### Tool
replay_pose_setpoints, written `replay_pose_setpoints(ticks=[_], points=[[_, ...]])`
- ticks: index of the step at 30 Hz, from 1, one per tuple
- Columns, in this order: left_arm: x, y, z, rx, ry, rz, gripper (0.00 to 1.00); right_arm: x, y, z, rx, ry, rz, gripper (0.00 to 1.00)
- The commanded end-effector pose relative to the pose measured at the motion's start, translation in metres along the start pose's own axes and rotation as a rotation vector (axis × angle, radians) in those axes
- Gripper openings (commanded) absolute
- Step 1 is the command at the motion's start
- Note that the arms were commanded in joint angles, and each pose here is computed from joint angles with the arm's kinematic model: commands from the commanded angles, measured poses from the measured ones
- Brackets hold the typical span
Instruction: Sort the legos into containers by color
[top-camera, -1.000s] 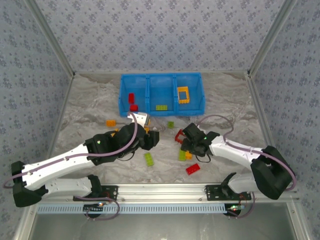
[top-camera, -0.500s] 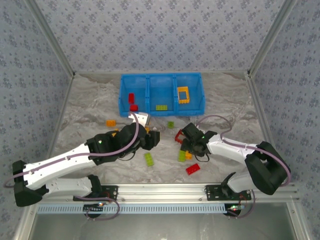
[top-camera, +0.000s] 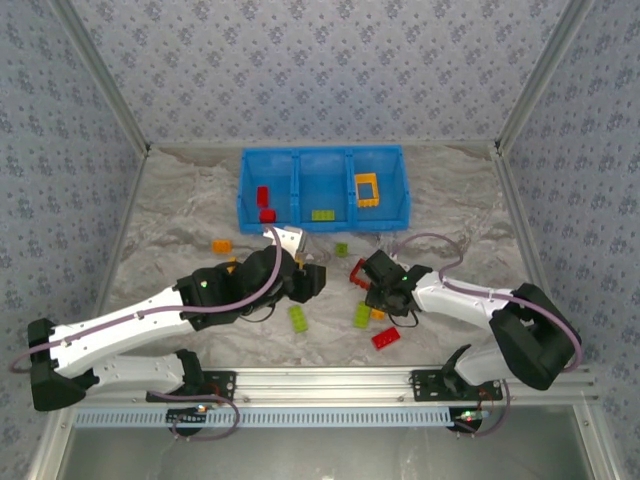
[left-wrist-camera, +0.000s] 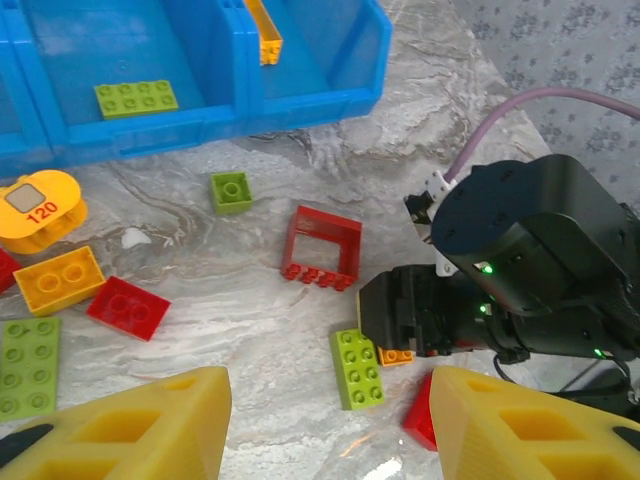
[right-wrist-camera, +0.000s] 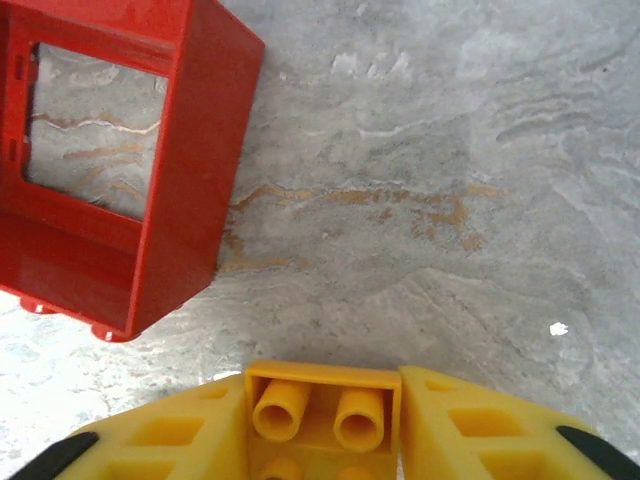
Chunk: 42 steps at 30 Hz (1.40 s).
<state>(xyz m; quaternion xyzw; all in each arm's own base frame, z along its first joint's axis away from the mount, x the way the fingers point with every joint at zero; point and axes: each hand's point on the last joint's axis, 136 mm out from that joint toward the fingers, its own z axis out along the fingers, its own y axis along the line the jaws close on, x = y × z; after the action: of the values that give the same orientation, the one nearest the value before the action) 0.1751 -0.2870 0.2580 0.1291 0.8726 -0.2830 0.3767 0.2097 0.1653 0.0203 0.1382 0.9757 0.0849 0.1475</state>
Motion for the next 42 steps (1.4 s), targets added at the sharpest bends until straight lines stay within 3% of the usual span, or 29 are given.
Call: replay_pose_setpoints(ticks=[1, 5, 10, 15, 18, 22, 28, 36, 42], points=[[-0.003, -0.016, -0.005, 0.074, -0.009, 0.009, 0.55, 0.0, -0.007, 0.003, 0.024, -0.006, 0.012, 0.37], [-0.003, -0.016, -0.005, 0.076, -0.011, 0.011, 0.55, -0.005, -0.01, -0.005, 0.034, -0.031, 0.005, 0.3], [-0.013, -0.025, -0.006, 0.095, -0.03, 0.015, 0.54, -0.035, -0.013, -0.055, 0.041, -0.136, -0.021, 0.27], [-0.035, -0.036, -0.011, 0.101, -0.076, 0.046, 0.54, -0.101, 0.001, -0.108, -0.021, -0.269, -0.074, 0.26], [-0.053, -0.042, -0.014, 0.092, -0.106, 0.066, 0.54, -0.142, 0.014, -0.116, -0.016, -0.293, -0.094, 0.26], [-0.076, -0.046, -0.013, 0.109, -0.132, 0.051, 0.54, -0.201, 0.04, -0.108, 0.013, -0.335, -0.15, 0.25], [-0.095, -0.046, -0.006, 0.103, -0.147, 0.036, 0.54, -0.255, 0.05, -0.049, 0.109, -0.273, -0.141, 0.25], [-0.085, -0.041, 0.002, 0.095, -0.115, 0.027, 0.54, -0.276, 0.04, 0.017, 0.177, -0.174, -0.121, 0.27], [-0.074, -0.037, 0.004, 0.105, -0.102, 0.007, 0.54, -0.281, 0.033, 0.041, 0.183, -0.142, -0.115, 0.29]])
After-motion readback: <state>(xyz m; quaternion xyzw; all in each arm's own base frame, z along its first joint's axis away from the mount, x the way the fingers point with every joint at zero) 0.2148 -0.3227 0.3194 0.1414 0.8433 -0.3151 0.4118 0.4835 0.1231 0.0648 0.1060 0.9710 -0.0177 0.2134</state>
